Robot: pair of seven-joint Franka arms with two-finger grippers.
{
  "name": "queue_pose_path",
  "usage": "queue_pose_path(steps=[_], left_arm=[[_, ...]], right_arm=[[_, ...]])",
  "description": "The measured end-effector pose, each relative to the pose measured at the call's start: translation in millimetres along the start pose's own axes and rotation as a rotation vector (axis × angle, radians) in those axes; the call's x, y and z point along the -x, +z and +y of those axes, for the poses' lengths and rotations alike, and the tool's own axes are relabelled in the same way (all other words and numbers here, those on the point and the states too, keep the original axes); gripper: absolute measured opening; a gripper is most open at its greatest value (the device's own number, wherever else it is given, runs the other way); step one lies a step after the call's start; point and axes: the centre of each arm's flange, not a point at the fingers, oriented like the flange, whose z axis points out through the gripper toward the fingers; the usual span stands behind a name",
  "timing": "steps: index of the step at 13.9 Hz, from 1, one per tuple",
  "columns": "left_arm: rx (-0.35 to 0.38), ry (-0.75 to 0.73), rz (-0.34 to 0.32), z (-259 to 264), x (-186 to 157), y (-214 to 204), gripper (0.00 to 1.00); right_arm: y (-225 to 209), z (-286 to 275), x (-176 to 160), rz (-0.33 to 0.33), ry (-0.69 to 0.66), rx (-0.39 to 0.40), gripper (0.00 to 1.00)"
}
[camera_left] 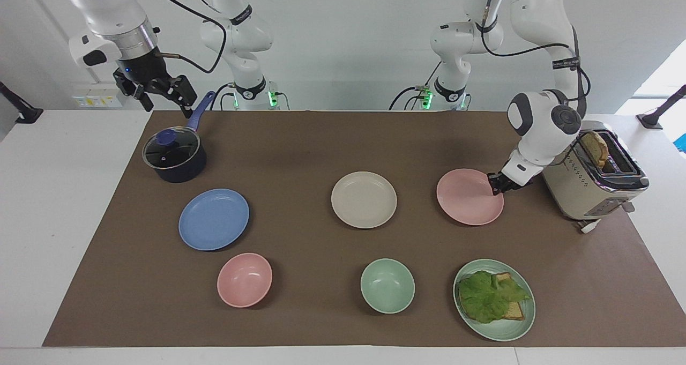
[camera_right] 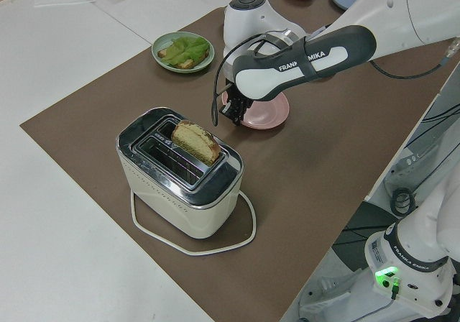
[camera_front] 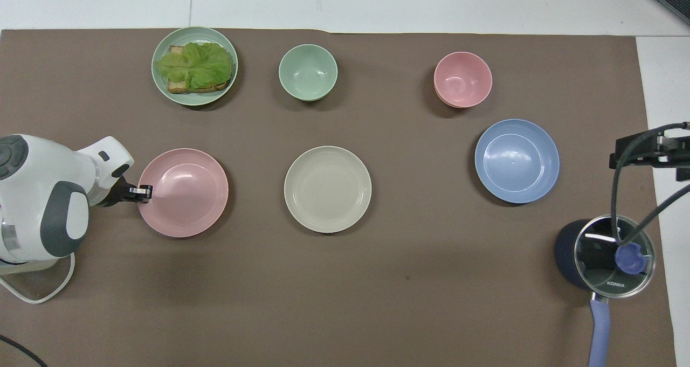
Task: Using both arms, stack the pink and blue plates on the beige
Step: 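Grasp the pink plate rim with the left gripper and lift it, then carry the pink plate onto the beige plate with the left gripper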
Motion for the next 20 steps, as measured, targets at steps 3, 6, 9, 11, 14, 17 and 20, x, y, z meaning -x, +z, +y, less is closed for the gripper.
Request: queue_pose_path(steps=[3,6,9,11,14,17,20], left_arm=[[0.004,-0.006,-0.021,-4.4,-9.5,-16.9,0.08],[0.012,-0.016,-0.060,-12.3,-18.9,-50.0,0.05],[0.038,-0.023,-0.094,-9.3,-25.2,-87.4,0.05],[0.098,-0.046,-0.078,-1.1,-24.6,-118.8,0.05],[0.148,-0.110,-0.069,23.1,-14.4,-149.0,0.05],[0.169,-0.159,-0.077,86.3,-13.3,-151.2,0.05],[0.186,-0.194,-0.051,149.6,-11.1,-143.1,0.05]], right_arm=[[0.0,0.0,0.0,0.000,0.000,0.000,1.00],[0.0,0.0,0.0,0.000,0.000,0.000,1.00],[0.1,0.2,0.0,0.000,0.000,0.000,1.00],[0.7,0.4,-0.1,-0.002,0.001,0.000,1.00],[1.2,1.2,-0.2,-0.002,0.002,0.000,1.00],[1.2,2.3,-0.4,-0.003,0.004,0.000,1.00],[1.6,3.9,-0.7,-0.003,0.007,0.000,1.00]])
